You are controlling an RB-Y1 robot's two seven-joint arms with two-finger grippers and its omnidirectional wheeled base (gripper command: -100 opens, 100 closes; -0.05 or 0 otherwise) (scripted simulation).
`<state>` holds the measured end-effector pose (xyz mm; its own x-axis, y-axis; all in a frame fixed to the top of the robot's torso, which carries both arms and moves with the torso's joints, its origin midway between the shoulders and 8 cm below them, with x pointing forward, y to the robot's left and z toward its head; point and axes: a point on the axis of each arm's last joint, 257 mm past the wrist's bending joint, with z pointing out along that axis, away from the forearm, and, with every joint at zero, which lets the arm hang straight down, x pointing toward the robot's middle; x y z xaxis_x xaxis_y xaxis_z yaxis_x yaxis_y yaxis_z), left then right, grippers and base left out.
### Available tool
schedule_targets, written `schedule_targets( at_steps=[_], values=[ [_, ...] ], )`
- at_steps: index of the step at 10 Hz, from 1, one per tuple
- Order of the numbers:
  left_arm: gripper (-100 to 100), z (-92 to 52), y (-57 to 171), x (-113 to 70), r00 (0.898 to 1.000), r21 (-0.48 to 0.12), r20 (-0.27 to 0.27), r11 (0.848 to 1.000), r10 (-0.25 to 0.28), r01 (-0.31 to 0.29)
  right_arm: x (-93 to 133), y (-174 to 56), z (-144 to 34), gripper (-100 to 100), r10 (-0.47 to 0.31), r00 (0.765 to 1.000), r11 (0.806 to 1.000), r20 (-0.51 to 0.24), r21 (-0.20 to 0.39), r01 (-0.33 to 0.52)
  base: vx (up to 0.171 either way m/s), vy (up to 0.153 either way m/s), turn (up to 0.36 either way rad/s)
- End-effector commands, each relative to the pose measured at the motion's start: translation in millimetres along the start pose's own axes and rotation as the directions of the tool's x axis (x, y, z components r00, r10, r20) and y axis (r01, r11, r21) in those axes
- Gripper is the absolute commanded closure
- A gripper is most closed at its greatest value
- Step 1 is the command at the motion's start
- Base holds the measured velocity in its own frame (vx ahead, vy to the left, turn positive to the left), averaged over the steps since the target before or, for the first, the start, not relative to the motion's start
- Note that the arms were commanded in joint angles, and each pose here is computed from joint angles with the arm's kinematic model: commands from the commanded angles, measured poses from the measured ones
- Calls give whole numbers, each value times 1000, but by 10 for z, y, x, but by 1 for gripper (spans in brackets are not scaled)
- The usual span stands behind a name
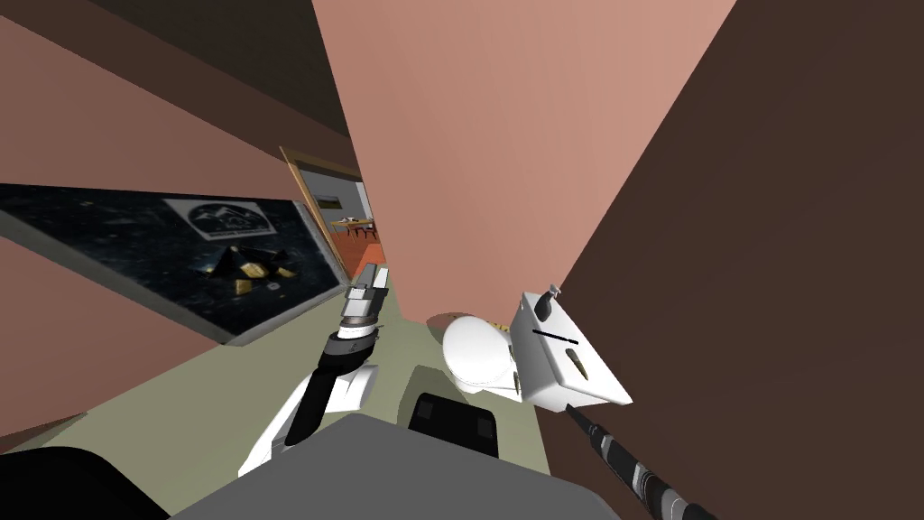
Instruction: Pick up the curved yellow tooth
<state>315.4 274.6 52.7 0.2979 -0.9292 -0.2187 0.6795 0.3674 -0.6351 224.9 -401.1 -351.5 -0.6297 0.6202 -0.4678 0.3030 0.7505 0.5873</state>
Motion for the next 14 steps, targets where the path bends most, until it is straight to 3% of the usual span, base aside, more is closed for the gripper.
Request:
schedule_targets(
  at_steps=[1,5,8,11,12,14],
  values=[
    [0,0,0,0,1000,0,0,1000,0,0,-29,-156,-52,-100,-36,999,998,-26,48,37,18,13,116],
    [0,0,0,0,1000,0,0,1000,0,0,-190,-507,-166,-100,-123,989,979,-77,156,133,20,9,129],
    [0,0,0,0,1000,0,0,1000,0,0,-297,-608,-212,-100,-167,981,965,-100,190,183,12,4,66],
    [0,0,0,0,1000,0,0,1000,0,0,-561,-843,-312,-100,-245,960,922,-138,272,275,13,2,147],
    [0,0,0,0,1000,0,0,1000,0,0,-576,-843,-316,-100,-251,958,920,-141,273,282,13,-2,55],
    [0,0,0,0,1000,0,0,1000,0,0,-773,-959,-381,-100,-301,939,885,-165,319,340,8,6,109]
  ],
)
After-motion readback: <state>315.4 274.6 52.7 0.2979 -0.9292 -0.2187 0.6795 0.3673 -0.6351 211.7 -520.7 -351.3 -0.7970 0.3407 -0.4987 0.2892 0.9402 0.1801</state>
